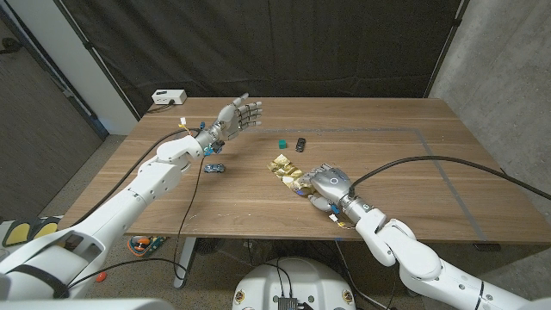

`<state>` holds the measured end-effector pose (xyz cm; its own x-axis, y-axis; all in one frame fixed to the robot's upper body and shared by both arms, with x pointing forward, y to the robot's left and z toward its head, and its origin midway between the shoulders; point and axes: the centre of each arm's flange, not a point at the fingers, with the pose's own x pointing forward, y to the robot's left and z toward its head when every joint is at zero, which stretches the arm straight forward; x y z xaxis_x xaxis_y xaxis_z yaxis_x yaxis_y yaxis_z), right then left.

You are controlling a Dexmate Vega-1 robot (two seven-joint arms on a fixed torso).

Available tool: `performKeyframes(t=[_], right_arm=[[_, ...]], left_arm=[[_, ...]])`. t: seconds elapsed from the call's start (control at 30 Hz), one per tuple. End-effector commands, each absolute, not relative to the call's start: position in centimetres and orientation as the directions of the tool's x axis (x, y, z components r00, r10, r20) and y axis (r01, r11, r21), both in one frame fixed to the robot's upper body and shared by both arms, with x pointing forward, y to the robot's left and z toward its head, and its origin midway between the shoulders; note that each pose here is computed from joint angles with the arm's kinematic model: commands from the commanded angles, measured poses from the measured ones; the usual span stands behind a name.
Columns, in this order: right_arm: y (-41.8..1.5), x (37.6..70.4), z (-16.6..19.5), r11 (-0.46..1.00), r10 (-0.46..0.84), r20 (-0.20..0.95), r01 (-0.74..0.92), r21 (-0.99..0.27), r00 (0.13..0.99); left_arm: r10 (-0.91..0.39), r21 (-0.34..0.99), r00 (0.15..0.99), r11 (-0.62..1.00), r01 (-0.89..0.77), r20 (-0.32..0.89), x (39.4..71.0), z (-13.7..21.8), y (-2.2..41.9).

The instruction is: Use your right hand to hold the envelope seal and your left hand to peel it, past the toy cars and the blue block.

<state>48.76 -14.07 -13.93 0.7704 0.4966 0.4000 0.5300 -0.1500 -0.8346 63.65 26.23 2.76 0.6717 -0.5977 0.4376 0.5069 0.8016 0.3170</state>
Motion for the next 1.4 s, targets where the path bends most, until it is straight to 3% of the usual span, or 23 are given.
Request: performKeyframes(t=[0.03, 0.43, 0.8, 1.07, 1.23, 1.4], right_arm=[[-14.3, 49.8, -14.3, -0.136, 0.508, 0.413, 0.544, -0.828, 0.756], [-14.1, 50.8, -15.1, -0.037, 0.53, 0.436, 0.533, -0.845, 0.728], [-14.9, 50.1, -13.2, 0.171, 0.494, 0.628, 0.642, -0.748, 0.601], [-15.5, 49.7, -11.1, 0.241, 0.432, 0.758, 0.747, -0.619, 0.489], [-15.7, 49.4, -10.4, 0.199, 0.42, 0.816, 0.837, -0.511, 0.398], [-16.0, 49.4, -9.9, 0.174, 0.413, 0.835, 0.869, -0.464, 0.363]], left_arm=[[-0.596, 0.319, 0.666, 0.803, 0.503, 0.449, 63.2, 2.9, 26.3], [-0.58, 0.304, 0.678, 0.814, 0.495, 0.451, 62.8, 2.6, 27.0], [-0.592, 0.305, 0.675, 0.806, 0.508, 0.44, 63.1, 2.4, 26.6], [-0.605, 0.32, 0.668, 0.796, 0.514, 0.434, 63.2, 2.7, 26.3], [-0.624, 0.394, 0.662, 0.779, 0.488, 0.415, 62.9, 3.5, 26.3], [-0.635, 0.524, 0.661, 0.75, 0.404, 0.4, 62.1, 4.7, 26.1]])
